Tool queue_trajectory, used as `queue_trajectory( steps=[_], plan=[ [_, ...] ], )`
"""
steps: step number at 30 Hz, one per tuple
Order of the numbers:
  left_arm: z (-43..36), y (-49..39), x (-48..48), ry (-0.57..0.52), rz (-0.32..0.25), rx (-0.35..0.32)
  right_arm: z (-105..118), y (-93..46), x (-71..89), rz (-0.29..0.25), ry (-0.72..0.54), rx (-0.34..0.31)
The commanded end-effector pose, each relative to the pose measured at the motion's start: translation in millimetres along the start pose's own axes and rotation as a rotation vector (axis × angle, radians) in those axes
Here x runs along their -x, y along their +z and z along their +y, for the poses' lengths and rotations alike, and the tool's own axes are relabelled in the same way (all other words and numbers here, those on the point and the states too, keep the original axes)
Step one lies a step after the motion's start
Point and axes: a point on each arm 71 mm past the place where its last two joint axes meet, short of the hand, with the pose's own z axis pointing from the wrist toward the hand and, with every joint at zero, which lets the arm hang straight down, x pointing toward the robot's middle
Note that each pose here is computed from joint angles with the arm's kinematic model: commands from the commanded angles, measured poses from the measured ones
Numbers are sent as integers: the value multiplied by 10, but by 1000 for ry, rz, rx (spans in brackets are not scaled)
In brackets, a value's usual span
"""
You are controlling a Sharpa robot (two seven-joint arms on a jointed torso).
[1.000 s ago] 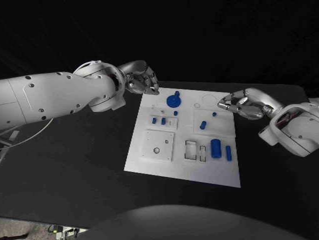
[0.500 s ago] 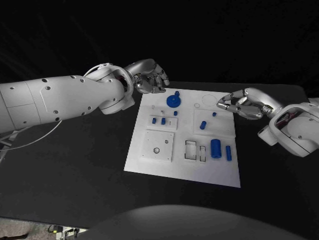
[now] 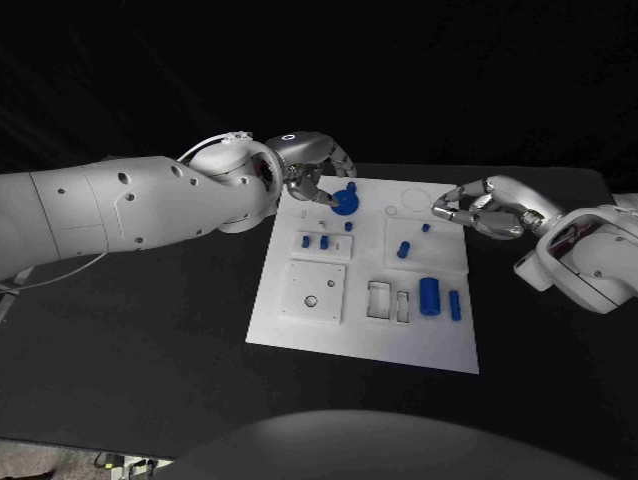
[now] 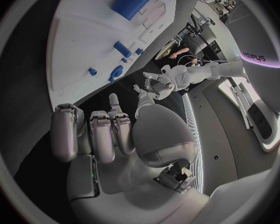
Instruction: Assemble the parts on the task board
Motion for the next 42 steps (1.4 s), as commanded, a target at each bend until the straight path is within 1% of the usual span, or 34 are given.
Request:
queue_trajectory(
  steps=[1,4,11,18,26,31,37,42],
  plan=[
    [-74,44,-38,160,40,-65,11,0,-21,15,4,12],
    [-116,85,-78,206,69,-89,8,0,-28,20,5,10],
    [-177,132,-172,266,108,-134,-5,-6,-30,24,6,6],
    [-211,172,-240,288,116,-162,-18,-12,-39,27,7,3],
    [-289,227,-314,301,113,-200,-14,-9,-61,29,9,7],
    [-302,248,-364,304,126,-205,-20,-14,-60,29,10,6],
    [-292,266,-432,311,149,-200,-25,-20,-58,28,10,5],
    [-284,275,-472,315,163,-194,-30,-23,-56,28,9,3]
  ],
)
